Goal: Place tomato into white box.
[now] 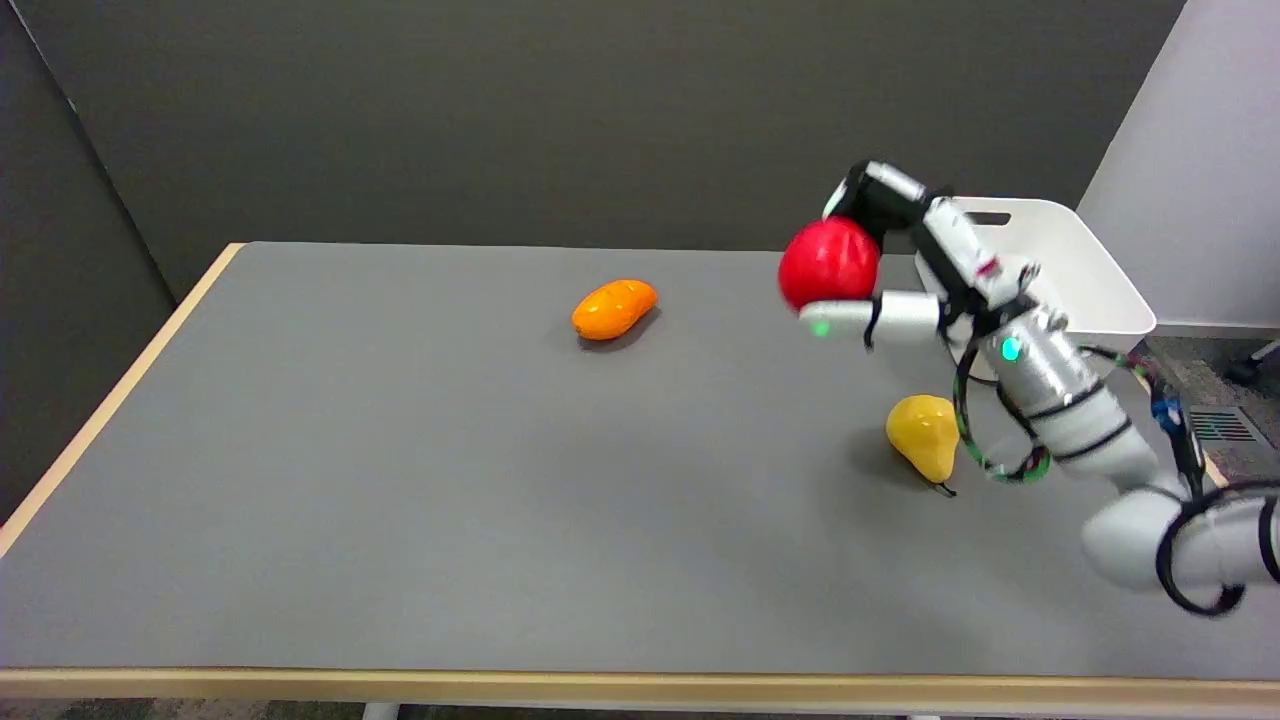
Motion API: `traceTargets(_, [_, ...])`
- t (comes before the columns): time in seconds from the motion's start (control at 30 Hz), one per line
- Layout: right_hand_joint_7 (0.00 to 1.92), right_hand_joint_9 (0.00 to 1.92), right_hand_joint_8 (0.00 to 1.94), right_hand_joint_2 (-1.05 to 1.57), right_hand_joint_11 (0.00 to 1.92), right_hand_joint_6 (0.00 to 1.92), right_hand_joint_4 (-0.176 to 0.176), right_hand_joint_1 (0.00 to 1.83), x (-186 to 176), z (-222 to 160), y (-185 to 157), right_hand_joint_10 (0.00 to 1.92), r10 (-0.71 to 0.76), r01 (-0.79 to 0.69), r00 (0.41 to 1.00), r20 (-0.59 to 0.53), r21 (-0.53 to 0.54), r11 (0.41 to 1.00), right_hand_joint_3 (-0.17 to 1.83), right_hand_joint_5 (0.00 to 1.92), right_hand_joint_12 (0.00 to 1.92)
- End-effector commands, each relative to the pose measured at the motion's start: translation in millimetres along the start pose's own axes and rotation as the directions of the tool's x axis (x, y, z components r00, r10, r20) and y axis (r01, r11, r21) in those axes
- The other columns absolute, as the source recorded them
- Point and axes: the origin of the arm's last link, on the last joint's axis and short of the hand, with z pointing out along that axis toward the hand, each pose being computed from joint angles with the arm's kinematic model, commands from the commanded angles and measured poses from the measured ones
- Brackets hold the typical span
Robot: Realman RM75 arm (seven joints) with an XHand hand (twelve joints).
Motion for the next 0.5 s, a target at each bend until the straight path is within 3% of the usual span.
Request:
traceTargets(0.03, [0.64,0.81,1.63,1.15,0.70,1.62,-0.176,1.15,89,108,77,1.67,-0.540,0.509,0.842,-0.020,-0.304,0.805,0.38,0.59,1.92])
traceTargets(0.27, [0.63,0.79,1.64,1.16,0.71,1.63,-0.176,1.14,122,115,137,1.66,-0.688,0.697,0.691,0.222,-0.457,0.553,0.36,0.58,1.92])
traceTargets(0.5, [0.62,0.75,1.65,1.19,0.68,1.64,-0.176,1.14,155,76,171,1.71,-0.716,0.764,0.591,0.372,-0.542,0.349,0.31,0.57,1.85])
